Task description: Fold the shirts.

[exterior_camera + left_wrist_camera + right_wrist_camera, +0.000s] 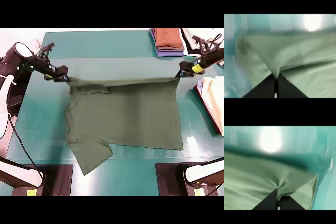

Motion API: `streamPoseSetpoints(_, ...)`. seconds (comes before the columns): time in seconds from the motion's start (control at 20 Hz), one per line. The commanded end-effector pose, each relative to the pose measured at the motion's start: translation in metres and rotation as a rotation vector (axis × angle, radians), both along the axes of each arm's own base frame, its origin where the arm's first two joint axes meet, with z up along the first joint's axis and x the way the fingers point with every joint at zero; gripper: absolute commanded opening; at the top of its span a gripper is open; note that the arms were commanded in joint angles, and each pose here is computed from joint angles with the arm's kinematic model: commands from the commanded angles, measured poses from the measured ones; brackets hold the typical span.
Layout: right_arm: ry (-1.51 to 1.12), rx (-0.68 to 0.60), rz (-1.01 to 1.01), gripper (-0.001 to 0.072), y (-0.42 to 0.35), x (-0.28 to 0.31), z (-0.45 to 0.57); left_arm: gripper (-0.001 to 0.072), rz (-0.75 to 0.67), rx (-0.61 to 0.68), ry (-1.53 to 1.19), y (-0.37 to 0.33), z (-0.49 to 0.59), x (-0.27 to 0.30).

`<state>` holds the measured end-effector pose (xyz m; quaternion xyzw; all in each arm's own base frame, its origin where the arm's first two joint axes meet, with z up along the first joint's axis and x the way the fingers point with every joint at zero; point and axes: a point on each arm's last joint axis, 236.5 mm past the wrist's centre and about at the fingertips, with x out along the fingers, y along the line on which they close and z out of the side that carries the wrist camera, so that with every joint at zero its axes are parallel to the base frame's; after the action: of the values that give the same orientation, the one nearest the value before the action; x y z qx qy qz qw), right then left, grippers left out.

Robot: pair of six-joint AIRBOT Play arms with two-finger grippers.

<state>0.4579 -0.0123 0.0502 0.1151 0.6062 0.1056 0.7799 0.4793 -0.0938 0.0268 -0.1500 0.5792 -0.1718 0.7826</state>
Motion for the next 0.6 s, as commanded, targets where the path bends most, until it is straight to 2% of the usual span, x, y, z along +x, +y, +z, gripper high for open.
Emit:
streamPoseSetpoints(0.0,0.082,-0.025,0.025,0.0016,0.002,-0.034,-0.03,0.0022,-0.039,-0.016,0.144,-0.004,-0.036,-0.036)
streamPoseSetpoints(0.2,0.103,-0.018,-0.006,0.0018,0.012,-0.055,-0.06,0.0023,-0.06,-0.021,0.237,-0.02,-0.07,-0.064)
streamPoseSetpoints(0.25,0.099,-0.018,-0.027,0.0065,0.012,-0.058,-0.063,0.0036,-0.064,-0.019,0.24,-0.025,-0.073,-0.066)
streamPoseSetpoints(0.3,0.094,-0.018,-0.037,0.0312,0.01,-0.059,-0.062,0.0314,-0.059,-0.019,0.24,-0.027,-0.073,-0.065)
streamPoseSetpoints(0.35,0.087,-0.019,-0.043,0.0388,0.007,-0.06,-0.058,0.059,-0.029,-0.025,0.249,-0.028,-0.071,-0.065)
streamPoseSetpoints(0.45,0.072,-0.02,-0.054,0.0387,0.001,-0.069,-0.039,0.0545,-0.025,-0.012,0.233,-0.025,-0.054,-0.069)
streamPoseSetpoints(0.55,0.057,-0.022,-0.058,0.0387,-0.003,-0.083,-0.016,0.0545,-0.041,0.084,0.173,-0.01,-0.031,-0.078)
